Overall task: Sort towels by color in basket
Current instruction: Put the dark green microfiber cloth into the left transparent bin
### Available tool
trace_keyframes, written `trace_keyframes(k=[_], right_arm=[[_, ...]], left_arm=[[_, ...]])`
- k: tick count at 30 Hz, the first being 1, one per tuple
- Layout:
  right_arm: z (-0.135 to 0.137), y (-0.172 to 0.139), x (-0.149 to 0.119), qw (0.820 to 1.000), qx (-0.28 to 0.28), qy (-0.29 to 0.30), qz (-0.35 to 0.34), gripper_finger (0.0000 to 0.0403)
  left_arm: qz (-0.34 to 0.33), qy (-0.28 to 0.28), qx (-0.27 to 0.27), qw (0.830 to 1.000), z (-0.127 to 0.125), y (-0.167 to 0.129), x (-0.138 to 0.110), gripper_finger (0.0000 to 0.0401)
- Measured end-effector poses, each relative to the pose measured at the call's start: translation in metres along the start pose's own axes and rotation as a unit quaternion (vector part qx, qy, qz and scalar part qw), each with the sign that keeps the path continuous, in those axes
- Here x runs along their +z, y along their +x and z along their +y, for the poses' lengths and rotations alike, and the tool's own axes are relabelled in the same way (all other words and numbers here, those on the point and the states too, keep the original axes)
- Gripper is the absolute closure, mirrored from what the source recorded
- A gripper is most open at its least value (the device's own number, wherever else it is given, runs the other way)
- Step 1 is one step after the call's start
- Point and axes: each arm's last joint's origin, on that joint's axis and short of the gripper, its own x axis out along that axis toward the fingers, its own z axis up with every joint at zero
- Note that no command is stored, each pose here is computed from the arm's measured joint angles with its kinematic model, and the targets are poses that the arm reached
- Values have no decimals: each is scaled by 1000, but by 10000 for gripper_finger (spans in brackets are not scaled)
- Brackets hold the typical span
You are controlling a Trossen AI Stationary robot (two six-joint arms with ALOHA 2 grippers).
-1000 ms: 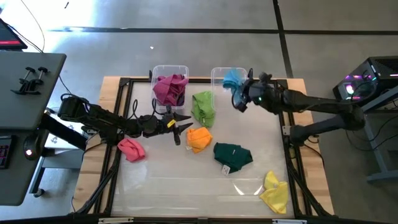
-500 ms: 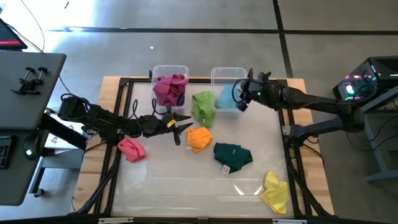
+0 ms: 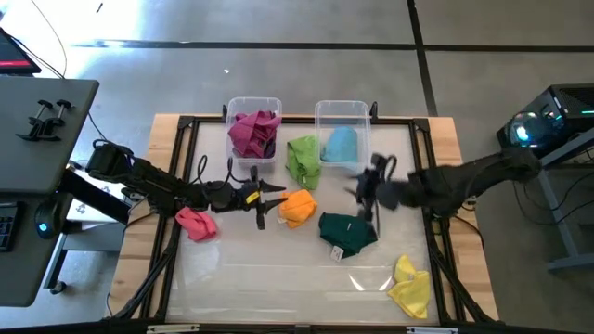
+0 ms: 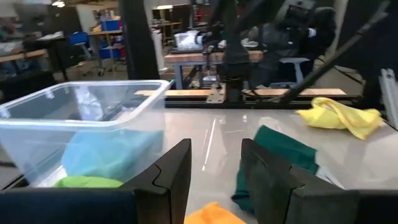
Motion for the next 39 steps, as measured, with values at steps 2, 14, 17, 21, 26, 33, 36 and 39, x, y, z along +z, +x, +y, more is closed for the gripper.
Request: trace_keyframes(k=[2, 14, 17, 21, 26, 33, 36, 39], right_arm=[[18, -6, -2, 1000, 3, -1, -8, 263], [112, 15, -42, 998, -2, -38, 54, 263], [127, 27, -53, 996, 4, -33, 81, 263], [134, 36, -63, 993, 10, -13, 120, 263], [120, 37, -79, 989, 31, 42, 140, 263], [101, 45, -116, 980, 93, 171, 38, 263], [98, 52, -129, 982, 105, 158, -20, 260], [94, 58, -135, 980, 116, 154, -41, 244]], left_arm=[[-1, 11, -6, 1000, -2, -1, 0, 274], [-14, 77, -79, 994, -3, 0, 1, 274], [-17, 83, -77, 993, -1, 2, 3, 274], [-11, 78, -76, 994, -1, 2, 2, 274], [14, 85, -79, 993, -1, 2, -3, 274], [12, 107, -79, 991, -1, 2, -3, 274], [13, 109, -79, 991, -1, 2, -3, 274], [17, 107, -80, 991, -1, 2, -4, 274]])
